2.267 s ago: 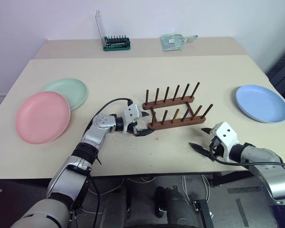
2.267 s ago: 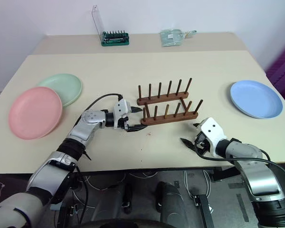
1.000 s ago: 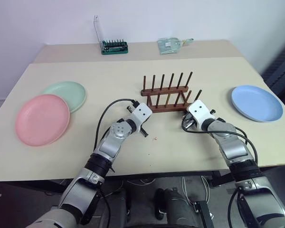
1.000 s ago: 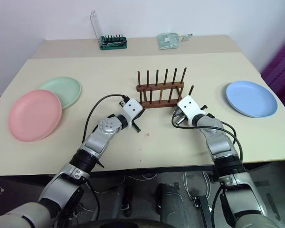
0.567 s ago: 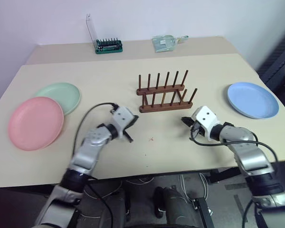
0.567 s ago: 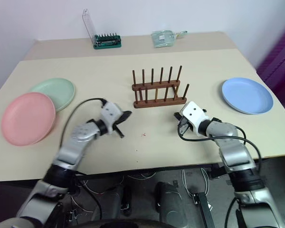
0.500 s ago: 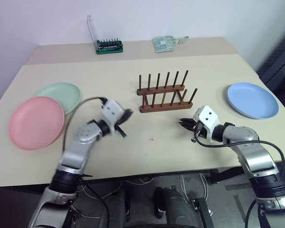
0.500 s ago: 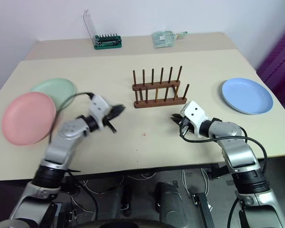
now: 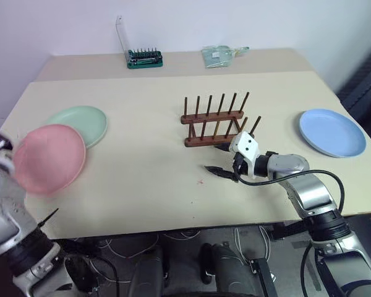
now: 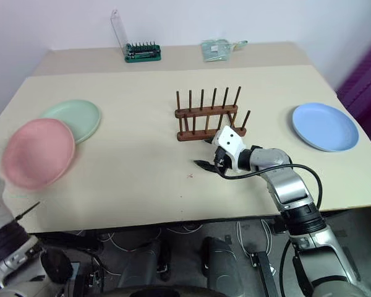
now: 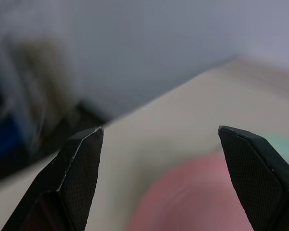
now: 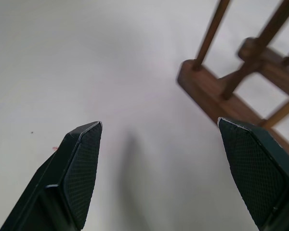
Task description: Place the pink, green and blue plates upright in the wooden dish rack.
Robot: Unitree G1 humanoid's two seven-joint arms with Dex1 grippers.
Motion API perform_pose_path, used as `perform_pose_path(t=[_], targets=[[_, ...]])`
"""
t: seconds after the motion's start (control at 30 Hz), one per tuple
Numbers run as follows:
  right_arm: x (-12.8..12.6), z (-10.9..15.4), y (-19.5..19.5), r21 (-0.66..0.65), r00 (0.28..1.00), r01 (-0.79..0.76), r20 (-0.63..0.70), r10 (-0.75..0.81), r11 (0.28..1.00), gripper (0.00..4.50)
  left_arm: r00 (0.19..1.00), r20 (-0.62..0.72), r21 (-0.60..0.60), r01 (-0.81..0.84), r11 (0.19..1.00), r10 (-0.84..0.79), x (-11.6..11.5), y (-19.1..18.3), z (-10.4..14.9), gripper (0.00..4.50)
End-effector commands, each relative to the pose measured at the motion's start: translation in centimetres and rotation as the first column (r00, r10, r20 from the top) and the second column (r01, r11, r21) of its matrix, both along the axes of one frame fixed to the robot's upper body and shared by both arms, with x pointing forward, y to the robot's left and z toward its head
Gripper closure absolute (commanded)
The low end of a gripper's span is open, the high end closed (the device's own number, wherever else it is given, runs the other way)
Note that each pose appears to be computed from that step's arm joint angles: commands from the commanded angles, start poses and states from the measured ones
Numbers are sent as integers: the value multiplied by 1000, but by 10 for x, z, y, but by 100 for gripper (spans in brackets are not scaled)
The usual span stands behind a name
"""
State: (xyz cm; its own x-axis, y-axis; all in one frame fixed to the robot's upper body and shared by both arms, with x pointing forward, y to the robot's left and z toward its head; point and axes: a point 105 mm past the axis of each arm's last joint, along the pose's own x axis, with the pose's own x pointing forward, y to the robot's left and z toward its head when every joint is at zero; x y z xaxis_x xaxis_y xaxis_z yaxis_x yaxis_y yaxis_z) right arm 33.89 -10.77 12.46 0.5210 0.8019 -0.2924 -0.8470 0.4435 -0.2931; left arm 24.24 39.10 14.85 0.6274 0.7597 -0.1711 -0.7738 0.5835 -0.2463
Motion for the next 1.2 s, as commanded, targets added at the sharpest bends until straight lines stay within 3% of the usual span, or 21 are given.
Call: perform_pose_path(t=[0.03, 0.2, 0.27, 0.3, 0.4, 0.57, 0.77, 0.83, 0.9, 1.0, 1.1, 1.2], targets=[[5, 15, 8, 10, 997, -38, 68, 37, 999, 59, 999, 43, -88, 29, 996, -26, -11, -17, -6, 62], [8, 17, 13, 14, 995, -58, 84, 56, 998, 59, 1000, 8, -288, 31, 957, -30, -14, -29, -47, 62], [9, 17, 14, 16, 994, -57, 90, 55, 998, 59, 999, 20, -315, 46, 948, -41, -11, -30, -50, 62], [9, 17, 14, 18, 994, -55, 92, 53, 998, 55, 997, 37, -327, 78, 942, -70, -5, -32, -51, 86], [6, 16, 12, 19, 994, -45, 97, 43, 999, 53, 991, 36, -331, 133, 934, -129, 6, -38, -52, 190], [-3, 15, 5, 20, 995, -31, 93, 29, 999, 53, 992, 47, -350, 129, 928, -120, 11, -39, -56, 448], [-12, 17, -2, 5, 994, -17, 107, 16, 1000, 53, 974, 136, -268, 213, 940, -182, 24, -48, -37, 448], [-15, 24, -3, -5, 993, -32, 116, 32, 999, 53, 947, 243, -209, 262, 942, -209, 30, -56, -16, 448], [-27, 43, 4, 56, 991, -111, 80, 106, 992, 1, 902, 312, -68, 334, 940, -298, 39, -70, 18, 450], [-34, 61, 13, 82, 982, -172, 96, 164, 982, 1, 860, 351, 37, 384, 923, -371, 48, -85, 43, 450], [-27, 89, 28, 30, 947, -182, 276, 167, 983, 1, 779, 312, 219, 499, 838, -545, 71, -123, 81, 450], [-21, 111, 50, -56, 859, -198, 471, 201, 979, 1, 705, 216, 383, 576, 722, -676, 102, -171, 115, 450]])
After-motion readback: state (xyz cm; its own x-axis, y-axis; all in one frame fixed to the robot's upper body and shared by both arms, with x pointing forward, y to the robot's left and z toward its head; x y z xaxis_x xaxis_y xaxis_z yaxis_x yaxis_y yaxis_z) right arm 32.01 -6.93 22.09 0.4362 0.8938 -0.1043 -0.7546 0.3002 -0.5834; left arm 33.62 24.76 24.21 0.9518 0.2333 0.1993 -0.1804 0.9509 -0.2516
